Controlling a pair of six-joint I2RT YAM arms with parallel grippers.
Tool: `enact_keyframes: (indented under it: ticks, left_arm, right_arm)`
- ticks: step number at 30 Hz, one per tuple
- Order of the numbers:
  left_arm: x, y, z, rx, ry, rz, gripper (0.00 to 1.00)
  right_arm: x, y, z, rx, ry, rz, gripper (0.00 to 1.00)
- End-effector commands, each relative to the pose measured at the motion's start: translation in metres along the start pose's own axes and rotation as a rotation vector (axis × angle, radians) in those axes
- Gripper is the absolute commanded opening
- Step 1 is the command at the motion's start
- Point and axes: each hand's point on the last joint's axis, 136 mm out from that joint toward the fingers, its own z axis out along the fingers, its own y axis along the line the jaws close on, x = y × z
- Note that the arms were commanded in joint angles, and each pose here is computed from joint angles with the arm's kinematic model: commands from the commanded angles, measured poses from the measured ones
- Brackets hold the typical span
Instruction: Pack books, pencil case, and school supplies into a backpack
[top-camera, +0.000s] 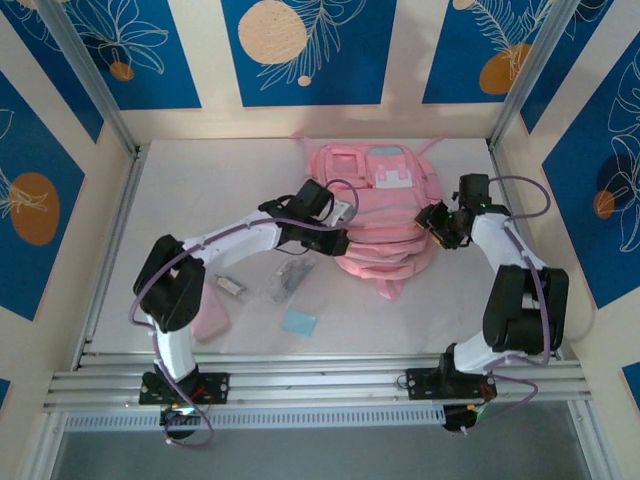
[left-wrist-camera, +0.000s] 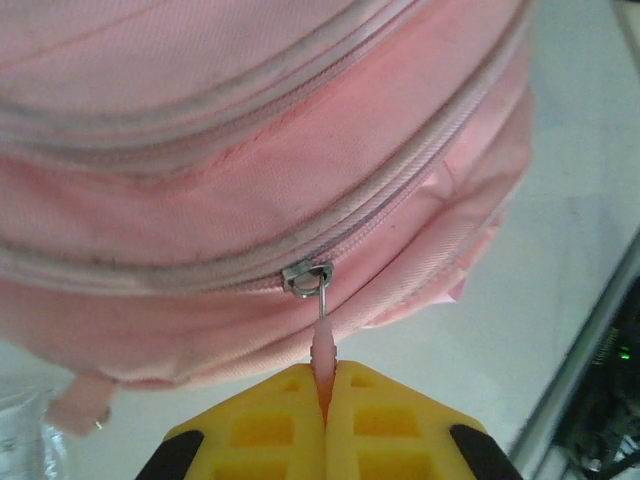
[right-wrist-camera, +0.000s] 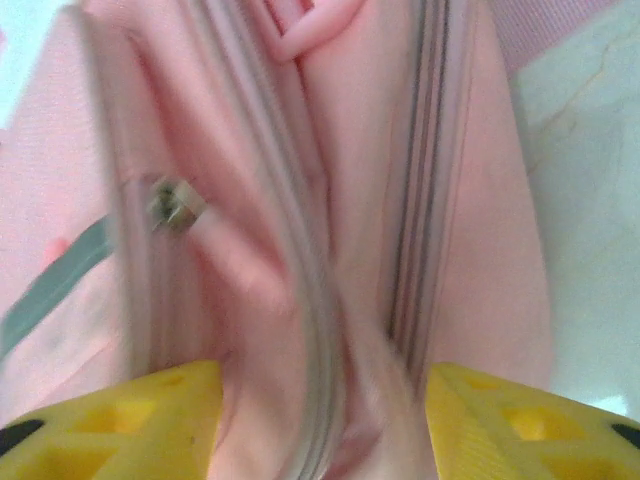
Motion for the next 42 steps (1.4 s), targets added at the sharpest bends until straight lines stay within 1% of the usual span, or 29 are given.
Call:
enact_keyframes:
  ticks: [1,6,10,13,16,19,21,22,23,25,26,29,35,37,42]
  left_arm:
    - [-0.023,-0.039,-0.005,0.133,-0.031,0.038,0.0]
    - [-0.036,-0.051,-0.001,0.171,-0.046,0.049,0.0]
    - [-0.035,-0.057,0.001,0.182,-0.041,0.058,0.0]
    - [-0.029,-0.055,0.004,0.176,-0.024,0.055,0.0]
    - [-0.025,-0.055,0.002,0.169,-0.021,0.055,0.0]
    - [-0.023,-0.054,0.0,0.167,-0.021,0.057,0.0]
    - [-0.021,-0.053,0.002,0.162,-0.018,0.057,0.0]
    - [-0.02,-0.051,0.002,0.158,-0.015,0.057,0.0]
    - [-0.018,-0.049,0.003,0.152,-0.011,0.054,0.0]
    - [-0.013,-0.045,0.005,0.137,-0.001,0.053,0.0]
    - [-0.01,-0.041,0.006,0.122,0.005,0.052,0.0]
    - [-0.002,-0.022,0.007,0.05,0.015,0.035,0.0]
    - [0.002,0.046,-0.004,-0.098,-0.015,-0.071,0.0]
    - [-0.002,0.068,-0.01,-0.153,-0.036,-0.083,0.0]
    - [-0.029,0.116,-0.034,-0.282,-0.136,-0.109,0.0]
  right_arm:
    - [0.022,0.02,-0.022,-0.091,0.008,0.02,0.63]
    - [0.057,0.042,-0.04,-0.208,0.057,0.056,0.66]
    - [0.073,0.057,-0.037,-0.284,0.096,0.091,0.67]
    - [0.072,0.061,-0.029,-0.315,0.086,0.121,0.66]
    - [0.071,0.067,-0.02,-0.337,0.106,0.144,0.65]
    - [0.074,0.069,-0.01,-0.319,0.119,0.136,0.65]
    - [0.07,0.07,-0.006,-0.326,0.103,0.136,0.56]
    - [0.068,0.07,-0.004,-0.324,0.091,0.139,0.45]
    - [0.065,0.07,-0.004,-0.325,0.078,0.138,0.29]
    - [0.058,0.072,-0.007,-0.324,0.045,0.128,0.08]
    - [0.055,0.074,-0.01,-0.328,0.034,0.121,0.0]
    - [0.051,0.078,-0.019,-0.322,0.013,0.089,0.0]
    - [0.055,0.071,-0.029,-0.297,0.012,0.058,0.0]
    - [0.058,0.069,-0.029,-0.299,0.021,0.054,0.0]
    - [0.063,0.07,-0.032,-0.3,0.035,0.037,0.0]
